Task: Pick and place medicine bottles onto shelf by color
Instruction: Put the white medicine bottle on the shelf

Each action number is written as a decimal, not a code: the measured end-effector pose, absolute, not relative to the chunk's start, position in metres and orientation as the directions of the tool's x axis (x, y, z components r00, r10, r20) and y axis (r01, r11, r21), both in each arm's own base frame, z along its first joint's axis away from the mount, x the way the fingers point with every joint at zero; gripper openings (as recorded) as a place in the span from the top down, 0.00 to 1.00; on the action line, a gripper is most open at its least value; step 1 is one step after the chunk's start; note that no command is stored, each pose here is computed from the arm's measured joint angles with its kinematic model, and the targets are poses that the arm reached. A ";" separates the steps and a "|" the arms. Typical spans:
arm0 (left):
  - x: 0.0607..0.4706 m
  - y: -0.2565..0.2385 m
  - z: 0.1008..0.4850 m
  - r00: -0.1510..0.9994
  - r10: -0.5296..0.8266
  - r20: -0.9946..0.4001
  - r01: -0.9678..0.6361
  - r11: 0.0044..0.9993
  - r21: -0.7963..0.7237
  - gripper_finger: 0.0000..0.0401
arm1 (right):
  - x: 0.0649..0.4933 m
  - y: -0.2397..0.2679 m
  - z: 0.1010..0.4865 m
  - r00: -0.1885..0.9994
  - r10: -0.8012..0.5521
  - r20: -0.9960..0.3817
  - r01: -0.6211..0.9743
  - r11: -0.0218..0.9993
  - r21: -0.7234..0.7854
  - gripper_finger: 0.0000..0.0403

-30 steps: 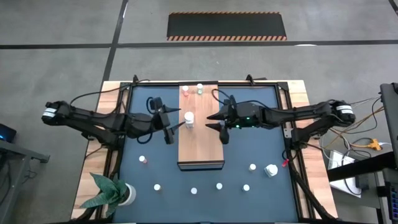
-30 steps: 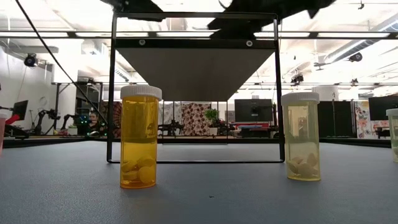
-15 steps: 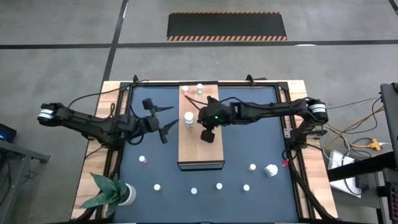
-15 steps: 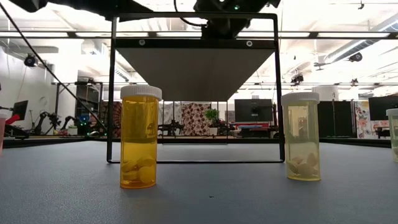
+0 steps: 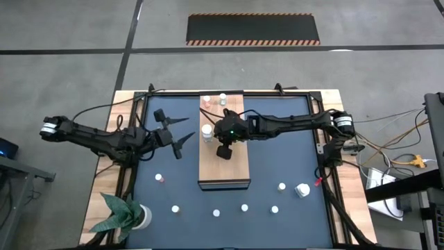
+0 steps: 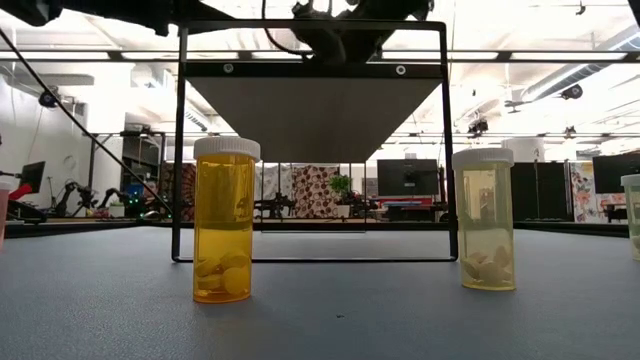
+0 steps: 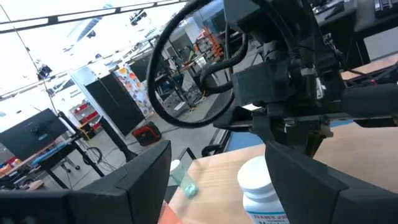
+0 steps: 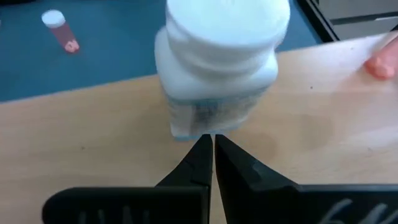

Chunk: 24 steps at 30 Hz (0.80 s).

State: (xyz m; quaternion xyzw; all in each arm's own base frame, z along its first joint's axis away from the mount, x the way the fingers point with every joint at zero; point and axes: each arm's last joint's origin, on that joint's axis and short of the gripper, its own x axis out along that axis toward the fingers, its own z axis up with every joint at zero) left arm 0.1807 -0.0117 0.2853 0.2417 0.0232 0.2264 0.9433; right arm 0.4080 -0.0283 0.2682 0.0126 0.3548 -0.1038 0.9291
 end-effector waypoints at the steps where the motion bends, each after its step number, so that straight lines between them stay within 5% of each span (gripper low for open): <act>1: 0.180 -0.012 0.285 0.896 0.438 0.066 -0.416 0.781 0.466 0.39 | 0.408 -0.028 0.269 0.729 -0.185 -0.659 0.203 0.978 -0.050 0.98; 24: 0.182 -0.012 0.284 0.898 0.436 0.058 -0.409 0.780 0.474 0.39 | 0.410 -0.031 0.276 0.759 -0.234 -0.608 0.232 0.969 -0.084 0.98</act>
